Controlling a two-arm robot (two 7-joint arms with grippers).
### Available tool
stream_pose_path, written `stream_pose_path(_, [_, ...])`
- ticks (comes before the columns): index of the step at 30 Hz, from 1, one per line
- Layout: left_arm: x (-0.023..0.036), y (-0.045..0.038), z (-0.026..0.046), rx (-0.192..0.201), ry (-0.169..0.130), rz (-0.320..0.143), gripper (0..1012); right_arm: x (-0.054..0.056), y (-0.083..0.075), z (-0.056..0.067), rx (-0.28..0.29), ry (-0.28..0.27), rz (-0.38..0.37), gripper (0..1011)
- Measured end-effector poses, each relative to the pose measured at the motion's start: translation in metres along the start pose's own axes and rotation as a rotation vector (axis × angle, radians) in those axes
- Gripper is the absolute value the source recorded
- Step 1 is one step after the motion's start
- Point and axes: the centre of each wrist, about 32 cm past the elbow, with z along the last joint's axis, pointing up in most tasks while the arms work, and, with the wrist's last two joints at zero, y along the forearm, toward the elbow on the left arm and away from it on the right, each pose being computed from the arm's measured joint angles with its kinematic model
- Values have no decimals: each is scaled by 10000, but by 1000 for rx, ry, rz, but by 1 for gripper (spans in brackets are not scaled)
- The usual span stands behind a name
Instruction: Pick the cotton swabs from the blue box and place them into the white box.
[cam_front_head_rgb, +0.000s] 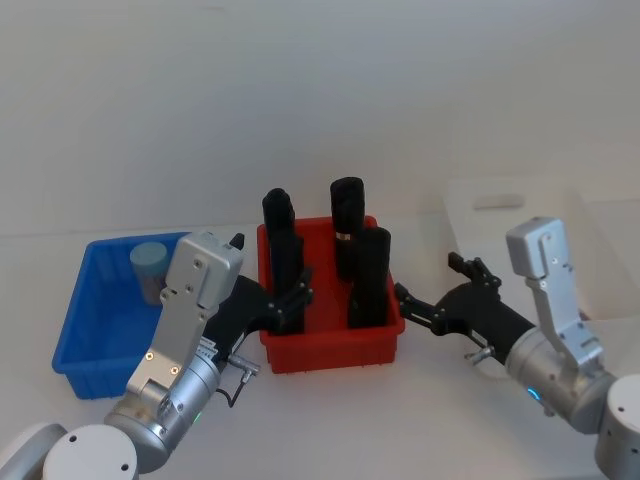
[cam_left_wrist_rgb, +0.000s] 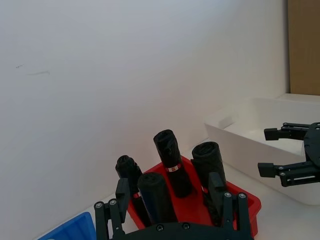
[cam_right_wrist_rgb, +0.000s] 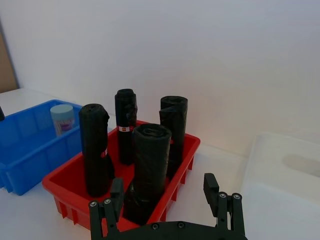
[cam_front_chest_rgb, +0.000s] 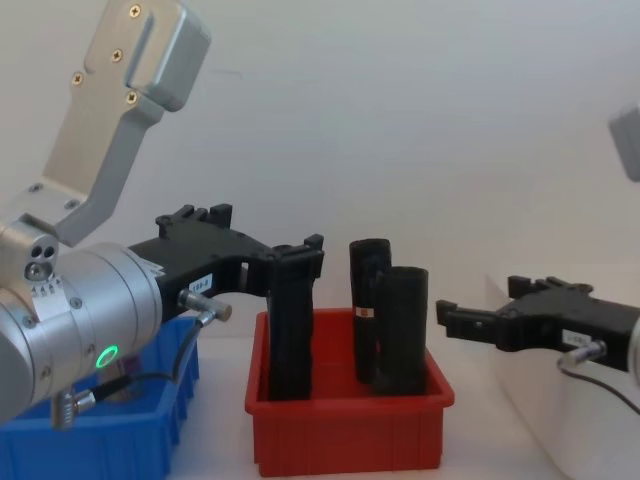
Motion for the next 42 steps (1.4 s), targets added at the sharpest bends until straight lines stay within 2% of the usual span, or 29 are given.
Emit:
stream_pose_path(18, [0,0,0,0,0,0,1003,61,464,-103,-35,-13,97,1001])
stream_pose_path(42, [0,0,0,0,0,0,1003,121,822,-93,-27,-34,127,1002])
